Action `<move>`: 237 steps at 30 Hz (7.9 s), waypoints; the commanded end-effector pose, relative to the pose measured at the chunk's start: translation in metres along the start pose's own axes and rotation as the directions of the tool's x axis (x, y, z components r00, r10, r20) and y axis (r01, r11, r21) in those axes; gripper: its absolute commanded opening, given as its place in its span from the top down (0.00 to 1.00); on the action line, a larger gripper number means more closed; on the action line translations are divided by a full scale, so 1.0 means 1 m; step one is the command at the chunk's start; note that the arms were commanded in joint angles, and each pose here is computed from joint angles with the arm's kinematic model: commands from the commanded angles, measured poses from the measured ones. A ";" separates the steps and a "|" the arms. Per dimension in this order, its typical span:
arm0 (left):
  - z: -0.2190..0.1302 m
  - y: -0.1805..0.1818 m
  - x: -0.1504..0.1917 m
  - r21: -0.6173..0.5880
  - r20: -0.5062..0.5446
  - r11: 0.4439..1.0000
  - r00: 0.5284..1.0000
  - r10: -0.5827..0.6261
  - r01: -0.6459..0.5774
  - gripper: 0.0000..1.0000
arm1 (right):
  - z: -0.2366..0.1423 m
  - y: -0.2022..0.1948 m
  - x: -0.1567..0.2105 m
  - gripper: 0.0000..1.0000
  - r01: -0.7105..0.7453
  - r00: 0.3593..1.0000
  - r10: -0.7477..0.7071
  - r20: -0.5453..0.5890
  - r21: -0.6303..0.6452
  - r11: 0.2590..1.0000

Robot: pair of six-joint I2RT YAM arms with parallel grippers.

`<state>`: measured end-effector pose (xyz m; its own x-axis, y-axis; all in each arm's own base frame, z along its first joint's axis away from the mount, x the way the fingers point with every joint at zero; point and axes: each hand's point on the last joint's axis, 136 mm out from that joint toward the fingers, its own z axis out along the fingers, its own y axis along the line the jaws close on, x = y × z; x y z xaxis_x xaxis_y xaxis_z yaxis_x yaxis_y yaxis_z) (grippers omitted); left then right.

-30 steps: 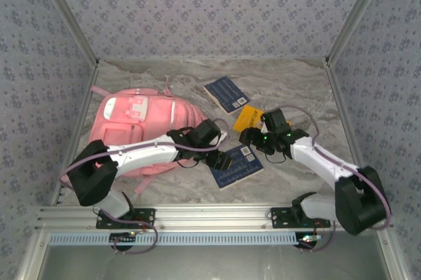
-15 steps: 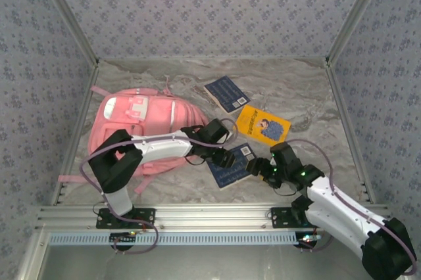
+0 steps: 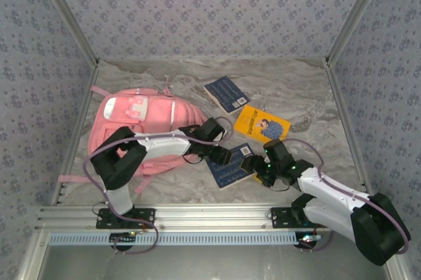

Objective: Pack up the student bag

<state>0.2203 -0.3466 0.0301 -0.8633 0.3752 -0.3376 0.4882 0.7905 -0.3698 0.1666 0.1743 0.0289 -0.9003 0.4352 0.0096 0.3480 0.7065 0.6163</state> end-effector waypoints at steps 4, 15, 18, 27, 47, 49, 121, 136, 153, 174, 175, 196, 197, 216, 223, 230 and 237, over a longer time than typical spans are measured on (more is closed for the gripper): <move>0.022 -0.010 0.029 0.074 -0.084 0.996 0.996 -0.035 0.041 0.37 | 0.000 0.044 -0.024 0.29 0.055 0.998 -0.050 0.035 -0.169 0.984; 0.021 -0.032 0.039 0.129 -0.113 0.991 0.993 -0.016 0.030 0.39 | -0.007 0.054 -0.042 0.30 -0.002 0.999 0.014 0.044 -0.248 0.969; 0.016 -0.033 0.038 0.127 -0.106 0.991 0.994 -0.014 0.027 0.39 | -0.009 0.056 -0.044 0.30 0.016 0.999 -0.004 0.052 -0.238 0.971; 0.001 -0.040 0.035 0.147 -0.091 0.989 0.996 -0.016 0.029 0.41 | -0.016 0.064 -0.058 0.30 0.060 0.996 -0.044 0.076 -0.217 0.974; 0.000 -0.043 0.034 0.165 -0.077 0.985 0.997 -0.030 0.042 0.44 | -0.002 0.058 -0.049 0.54 0.095 0.994 -0.078 0.079 -0.234 0.968; -0.005 -0.043 0.033 0.160 -0.067 0.986 0.997 -0.030 0.040 0.44 | -0.004 0.049 -0.051 0.68 0.121 0.989 -0.105 0.103 -0.154 0.981; -0.353 -0.023 -0.115 0.757 0.613 0.653 0.333 -0.717 0.013 1.00 | -0.182 0.245 -0.005 0.04 0.530 0.828 -0.143 0.543 -0.673 0.516; -0.335 -0.015 -0.111 0.819 0.520 0.568 0.313 -0.794 0.080 1.00 | -0.173 0.305 -0.012 0.11 0.503 0.835 0.005 0.550 -0.767 0.399; -0.329 -0.009 -0.107 0.809 0.530 0.578 0.292 -0.796 0.109 1.00 | -0.169 0.316 -0.033 0.91 0.430 0.838 0.144 0.526 -0.800 0.418; -0.282 0.038 -0.071 0.236 0.695 0.899 0.582 -0.422 0.370 0.42 | -0.166 0.239 -0.055 1.00 0.488 0.740 -0.036 0.672 -0.499 0.716; -0.277 0.044 -0.069 0.170 0.689 0.915 0.620 -0.375 0.365 0.41 | -0.168 0.229 -0.059 1.00 0.485 0.727 -0.054 0.685 -0.456 0.746; -0.188 0.135 -0.071 -0.147 0.341 0.918 0.890 -0.303 0.369 0.45 | -0.164 0.139 -0.055 1.00 0.439 0.763 -0.148 0.629 -0.337 0.833; -0.186 0.137 -0.070 -0.156 0.339 0.916 0.891 -0.301 0.369 0.45 | -0.163 0.136 -0.055 1.00 0.439 0.763 -0.148 0.629 -0.337 0.833; -0.151 0.130 -0.065 -0.085 0.259 0.927 0.907 -0.333 0.365 0.55 | -0.157 0.127 -0.048 1.00 0.423 0.790 -0.129 0.599 -0.382 0.821; -0.139 0.125 -0.061 -0.069 0.231 0.931 0.914 -0.335 0.358 0.63 | -0.151 0.126 -0.049 1.00 0.409 0.802 -0.107 0.588 -0.408 0.816; -0.133 0.141 -0.051 -0.166 0.218 0.917 0.920 -0.325 0.364 0.65 | -0.152 0.129 -0.047 1.00 0.412 0.805 -0.110 0.583 -0.415 0.811; -0.128 0.140 -0.052 -0.157 0.203 0.920 0.923 -0.327 0.360 0.82 | -0.148 0.127 -0.047 1.00 0.410 0.808 -0.113 0.578 -0.414 0.813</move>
<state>0.3197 -0.1902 0.1121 -0.9223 -0.0334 -0.3850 0.1038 0.9382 -0.3303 0.2132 0.1580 0.2074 -0.6335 0.5718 -0.5213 -0.1558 0.5657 0.8098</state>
